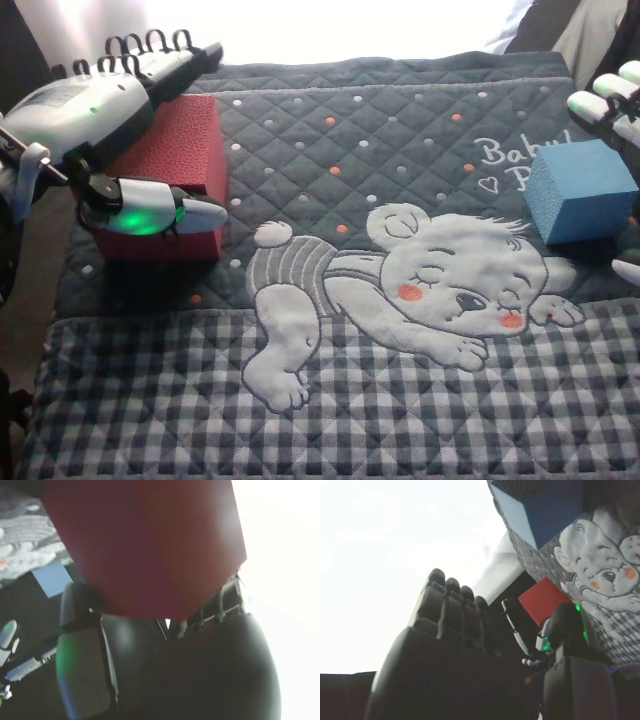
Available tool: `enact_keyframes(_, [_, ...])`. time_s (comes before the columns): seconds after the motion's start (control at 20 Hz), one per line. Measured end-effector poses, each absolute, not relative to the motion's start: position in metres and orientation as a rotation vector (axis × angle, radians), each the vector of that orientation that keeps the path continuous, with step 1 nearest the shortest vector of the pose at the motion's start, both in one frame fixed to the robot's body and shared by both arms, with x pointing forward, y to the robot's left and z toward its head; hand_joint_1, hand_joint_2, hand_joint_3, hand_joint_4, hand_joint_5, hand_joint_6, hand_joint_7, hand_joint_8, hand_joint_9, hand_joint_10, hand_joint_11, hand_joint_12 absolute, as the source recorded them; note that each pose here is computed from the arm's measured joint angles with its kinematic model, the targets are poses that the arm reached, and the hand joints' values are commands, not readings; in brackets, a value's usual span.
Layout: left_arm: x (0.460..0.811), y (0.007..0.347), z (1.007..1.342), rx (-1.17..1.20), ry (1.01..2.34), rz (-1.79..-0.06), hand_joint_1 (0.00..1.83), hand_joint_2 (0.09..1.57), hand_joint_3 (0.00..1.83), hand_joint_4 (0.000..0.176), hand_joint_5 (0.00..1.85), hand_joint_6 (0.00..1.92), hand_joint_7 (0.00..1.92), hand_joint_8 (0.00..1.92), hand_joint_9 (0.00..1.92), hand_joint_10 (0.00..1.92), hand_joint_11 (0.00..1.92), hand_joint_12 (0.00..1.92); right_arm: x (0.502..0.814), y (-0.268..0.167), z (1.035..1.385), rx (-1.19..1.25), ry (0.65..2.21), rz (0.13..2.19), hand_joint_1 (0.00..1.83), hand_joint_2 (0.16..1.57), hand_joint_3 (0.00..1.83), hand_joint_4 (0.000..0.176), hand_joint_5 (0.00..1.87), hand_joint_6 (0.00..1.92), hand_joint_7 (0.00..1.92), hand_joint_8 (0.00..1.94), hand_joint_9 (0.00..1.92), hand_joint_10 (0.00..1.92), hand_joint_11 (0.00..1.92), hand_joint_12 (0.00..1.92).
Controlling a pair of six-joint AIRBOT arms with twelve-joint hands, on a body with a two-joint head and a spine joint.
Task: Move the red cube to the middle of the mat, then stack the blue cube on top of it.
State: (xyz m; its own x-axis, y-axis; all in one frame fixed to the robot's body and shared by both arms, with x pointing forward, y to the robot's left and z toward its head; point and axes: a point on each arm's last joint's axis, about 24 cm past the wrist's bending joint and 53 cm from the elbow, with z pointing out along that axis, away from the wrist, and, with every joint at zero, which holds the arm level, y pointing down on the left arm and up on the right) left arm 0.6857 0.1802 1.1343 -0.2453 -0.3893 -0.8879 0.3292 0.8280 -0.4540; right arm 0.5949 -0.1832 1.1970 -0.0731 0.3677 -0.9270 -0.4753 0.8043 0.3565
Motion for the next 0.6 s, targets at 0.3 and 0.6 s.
enact_keyframes(0.3, [0.679, 0.173, 1.138, -0.015, 1.684, -0.684, 1.21, 1.07, 0.0, 0.095, 0.42, 0.07, 0.33, 0.02, 0.05, 0.69, 0.0, 1.41, 0.594, -0.183, 1.194, -0.083, 1.499, 0.707, 0.64, 1.22, 0.01, 0.0, 0.0, 0.0, 0.0, 0.0, 0.0, 0.0, 0.0, 0.0])
enact_keyframes(0.6, [0.673, 0.182, 1.149, -0.03, 1.642, -0.701, 1.3, 1.1, 0.0, 0.078, 0.0, 1.22, 0.0, 1.21, 0.0, 1.54, 0.14, 1.92, 0.594, -0.183, 1.194, -0.076, 1.496, 0.713, 0.6, 1.23, 0.01, 0.0, 0.0, 0.0, 0.0, 0.0, 0.0, 0.0, 0.0, 0.0])
